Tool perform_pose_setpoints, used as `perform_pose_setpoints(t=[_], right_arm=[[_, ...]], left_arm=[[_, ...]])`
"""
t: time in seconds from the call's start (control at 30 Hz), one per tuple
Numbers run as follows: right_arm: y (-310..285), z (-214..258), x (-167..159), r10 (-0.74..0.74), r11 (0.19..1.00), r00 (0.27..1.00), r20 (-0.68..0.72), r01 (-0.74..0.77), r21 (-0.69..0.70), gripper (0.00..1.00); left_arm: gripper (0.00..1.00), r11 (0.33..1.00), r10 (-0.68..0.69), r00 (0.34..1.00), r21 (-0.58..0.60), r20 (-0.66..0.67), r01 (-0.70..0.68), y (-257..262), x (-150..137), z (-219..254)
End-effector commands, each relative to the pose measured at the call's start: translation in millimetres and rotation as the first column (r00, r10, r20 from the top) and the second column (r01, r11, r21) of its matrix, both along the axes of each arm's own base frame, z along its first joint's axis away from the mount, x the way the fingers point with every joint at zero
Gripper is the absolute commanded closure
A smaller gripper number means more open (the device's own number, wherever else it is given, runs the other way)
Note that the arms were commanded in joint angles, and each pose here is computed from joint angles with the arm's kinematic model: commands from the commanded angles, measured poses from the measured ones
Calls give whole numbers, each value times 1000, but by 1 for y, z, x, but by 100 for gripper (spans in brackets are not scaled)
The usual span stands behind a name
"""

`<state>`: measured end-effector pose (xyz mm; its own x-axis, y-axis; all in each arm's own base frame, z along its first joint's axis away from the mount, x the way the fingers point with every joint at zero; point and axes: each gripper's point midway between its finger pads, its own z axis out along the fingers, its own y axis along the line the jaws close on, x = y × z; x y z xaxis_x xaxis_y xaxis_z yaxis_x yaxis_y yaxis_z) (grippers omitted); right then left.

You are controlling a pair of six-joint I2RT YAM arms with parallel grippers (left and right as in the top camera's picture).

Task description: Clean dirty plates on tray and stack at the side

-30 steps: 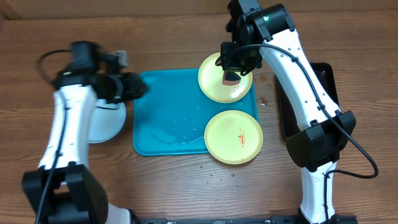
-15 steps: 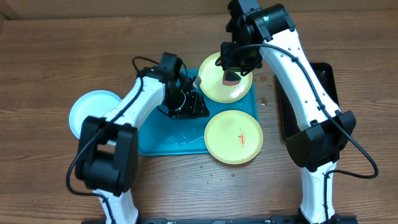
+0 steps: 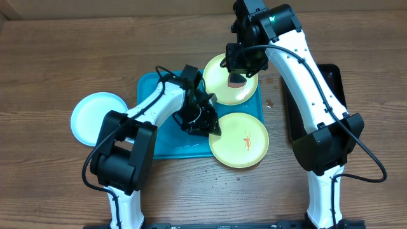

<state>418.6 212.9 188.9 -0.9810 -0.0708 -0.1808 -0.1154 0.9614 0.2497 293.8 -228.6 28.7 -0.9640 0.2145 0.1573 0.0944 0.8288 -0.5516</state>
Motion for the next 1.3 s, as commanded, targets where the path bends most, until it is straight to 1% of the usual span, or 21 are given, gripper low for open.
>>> perform_pose_setpoints(t=[0.0, 0.1, 0.17, 0.2, 0.3, 0.33, 0.67, 0.73, 0.83, 0.97, 1.07, 1.13, 1.17, 1.27], right_arm=[[-2, 25, 1, 0, 1000, 998, 63, -1, 19, 96], [-2, 25, 1, 0, 1000, 998, 64, -1, 19, 96], [-2, 25, 1, 0, 1000, 998, 64, -1, 19, 96], [-2, 25, 1, 0, 1000, 998, 64, -1, 19, 96], [-2, 25, 1, 0, 1000, 998, 64, -1, 19, 96], [-2, 25, 1, 0, 1000, 998, 63, -1, 19, 96], [-2, 25, 1, 0, 1000, 998, 64, -1, 19, 96], [-2, 25, 1, 0, 1000, 998, 64, -2, 19, 96], [-1, 25, 2, 0, 1000, 998, 68, -1, 21, 96], [3, 27, 7, 2, 999, 996, 92, -5, 32, 96], [3, 28, 8, 2, 999, 995, 96, -5, 34, 96], [3, 27, 8, 2, 999, 995, 95, -5, 33, 96], [4, 25, 9, 3, 999, 995, 96, -6, 34, 96], [5, 18, 9, 4, 999, 996, 88, -7, 32, 96]], left_arm=[[55, 1000, -8, 999, 20, -34, 9, 0, -8, -8], [56, 995, 33, 998, 99, -45, -28, 5, -11, -16], [61, 992, 38, 998, 119, -44, -32, 6, -11, -18], [67, 992, 37, 998, 120, -44, -31, 6, -12, -18], [90, 989, 56, 997, 141, -47, -49, 8, -11, -19], [95, 988, 59, 997, 144, -49, -51, 9, -11, -19], [96, 987, 73, 996, 147, -53, -65, 13, -8, -17], [96, 981, 85, 995, 178, -45, -76, 24, -3, -15], [96, 955, 113, 994, 276, -11, -105, 52, 9, -12], [96, 897, 135, 990, 420, 42, -140, 99, 23, -13], [96, 809, 147, 985, 561, 92, -173, 142, 30, -15], [95, 733, 159, 977, 646, 141, -212, 169, 37, -15], [95, 708, 155, 974, 669, 166, -227, 178, 42, -14], [96, 670, 156, 966, 697, 204, -255, 194, 50, -13]])
